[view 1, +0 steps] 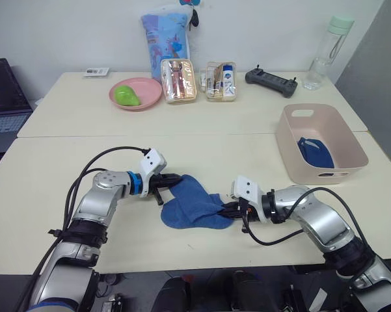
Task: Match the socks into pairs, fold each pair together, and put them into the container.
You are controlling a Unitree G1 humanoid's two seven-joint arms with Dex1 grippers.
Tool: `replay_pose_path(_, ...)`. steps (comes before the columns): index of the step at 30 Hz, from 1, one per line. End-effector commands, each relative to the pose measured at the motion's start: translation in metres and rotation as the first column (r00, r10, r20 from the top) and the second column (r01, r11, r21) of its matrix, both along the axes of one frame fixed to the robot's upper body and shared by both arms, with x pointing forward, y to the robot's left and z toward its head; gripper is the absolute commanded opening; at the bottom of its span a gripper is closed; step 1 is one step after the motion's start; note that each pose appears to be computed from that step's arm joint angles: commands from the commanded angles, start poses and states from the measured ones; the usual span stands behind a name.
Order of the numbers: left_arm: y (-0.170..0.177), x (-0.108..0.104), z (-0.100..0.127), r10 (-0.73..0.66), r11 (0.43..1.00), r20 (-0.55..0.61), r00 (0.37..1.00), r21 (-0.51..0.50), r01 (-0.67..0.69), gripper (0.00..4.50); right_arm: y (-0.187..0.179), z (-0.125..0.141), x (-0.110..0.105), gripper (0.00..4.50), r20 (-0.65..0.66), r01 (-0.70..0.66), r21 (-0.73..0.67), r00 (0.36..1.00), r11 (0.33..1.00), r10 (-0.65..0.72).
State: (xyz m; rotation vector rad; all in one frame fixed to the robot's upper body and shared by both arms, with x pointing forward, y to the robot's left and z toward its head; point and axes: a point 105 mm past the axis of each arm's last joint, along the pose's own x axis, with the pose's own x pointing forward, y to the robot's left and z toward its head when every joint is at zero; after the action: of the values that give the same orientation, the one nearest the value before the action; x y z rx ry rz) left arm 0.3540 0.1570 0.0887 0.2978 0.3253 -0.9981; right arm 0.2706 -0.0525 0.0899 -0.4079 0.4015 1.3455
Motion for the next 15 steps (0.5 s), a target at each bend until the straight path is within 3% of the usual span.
replay_pose_path(1, 0.01, 0.001, 0.006, 0.038, 0.999, 0.021, 0.999, 0.001, -0.038, 0.0, 0.002, 0.022, -0.001, 0.03, 0.055, -0.043, 0.021, 0.998, 0.999, 0.042)
replay_pose_path(8, 0.009, 0.002, 0.023, 0.04, 0.997, 0.064, 0.997, -0.069, -0.036, 0.0, -0.001, 0.03, 0.007, 0.03, 0.067, -0.04, 0.012, 0.997, 0.999, 0.039)
replay_pose_path(13, 0.008, 0.0, 0.02, 0.037, 0.997, 0.058, 0.998, -0.065, -0.033, 0.0, -0.005, 0.026, 0.009, 0.03, 0.055, -0.032, -0.003, 0.998, 0.999, 0.033)
replay_pose_path(15, 0.004, -0.003, 0.018, 0.021, 0.997, 0.052, 0.998, -0.068, -0.018, 0.0, -0.006, 0.024, 0.008, 0.55, 0.056, -0.036, -0.007, 0.998, 0.999, 0.036)
